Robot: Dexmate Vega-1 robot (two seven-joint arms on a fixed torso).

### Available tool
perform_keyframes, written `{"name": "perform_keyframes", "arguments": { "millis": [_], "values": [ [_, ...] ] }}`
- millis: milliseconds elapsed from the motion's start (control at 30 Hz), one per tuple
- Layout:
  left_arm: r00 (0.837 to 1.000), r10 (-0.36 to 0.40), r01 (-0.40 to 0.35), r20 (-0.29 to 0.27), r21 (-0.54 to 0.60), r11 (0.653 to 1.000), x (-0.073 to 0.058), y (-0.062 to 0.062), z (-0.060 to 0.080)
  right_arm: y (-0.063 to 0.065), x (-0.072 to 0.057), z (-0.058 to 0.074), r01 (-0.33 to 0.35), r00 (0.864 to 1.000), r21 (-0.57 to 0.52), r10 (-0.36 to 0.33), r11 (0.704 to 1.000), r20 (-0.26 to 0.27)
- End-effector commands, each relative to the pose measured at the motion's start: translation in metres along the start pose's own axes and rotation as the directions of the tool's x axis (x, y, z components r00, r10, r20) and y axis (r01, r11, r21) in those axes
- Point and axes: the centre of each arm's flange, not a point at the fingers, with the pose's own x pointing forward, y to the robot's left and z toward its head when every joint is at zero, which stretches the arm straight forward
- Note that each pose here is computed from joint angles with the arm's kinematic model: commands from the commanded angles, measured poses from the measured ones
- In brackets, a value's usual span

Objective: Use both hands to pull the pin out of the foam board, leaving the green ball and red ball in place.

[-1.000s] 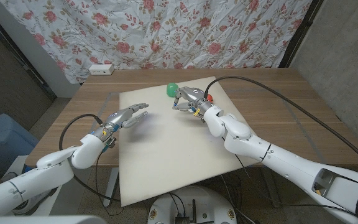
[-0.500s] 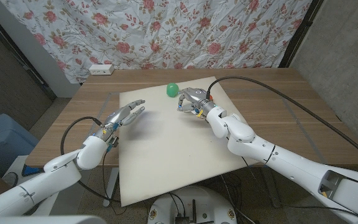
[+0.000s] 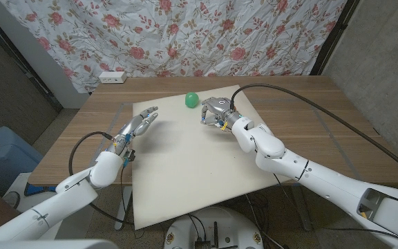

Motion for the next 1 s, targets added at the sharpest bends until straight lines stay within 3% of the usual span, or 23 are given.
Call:
{"name": "perform_keyframes", "arguments": {
  "millis": [33, 600, 1000],
  "values": [
    [0.997, 0.070, -0.073, -0.031, -0.126, 0.989, 0.006, -0.001, -0.004, 0.004, 0.002, -0.004, -0.037, 0.999, -0.093, 0.037, 0.995, -0.004],
    [0.991, 0.126, -0.134, -0.049, -0.240, 0.961, 0.022, 0.001, -0.009, 0.010, 0.008, -0.008, -0.084, 0.996, -0.144, 0.079, 0.986, -0.042],
    [0.985, 0.160, -0.174, -0.067, -0.365, 0.915, 0.035, -0.004, -0.013, 0.016, 0.014, -0.008, -0.117, 0.992, -0.206, 0.105, 0.972, -0.067]
  ]
}}
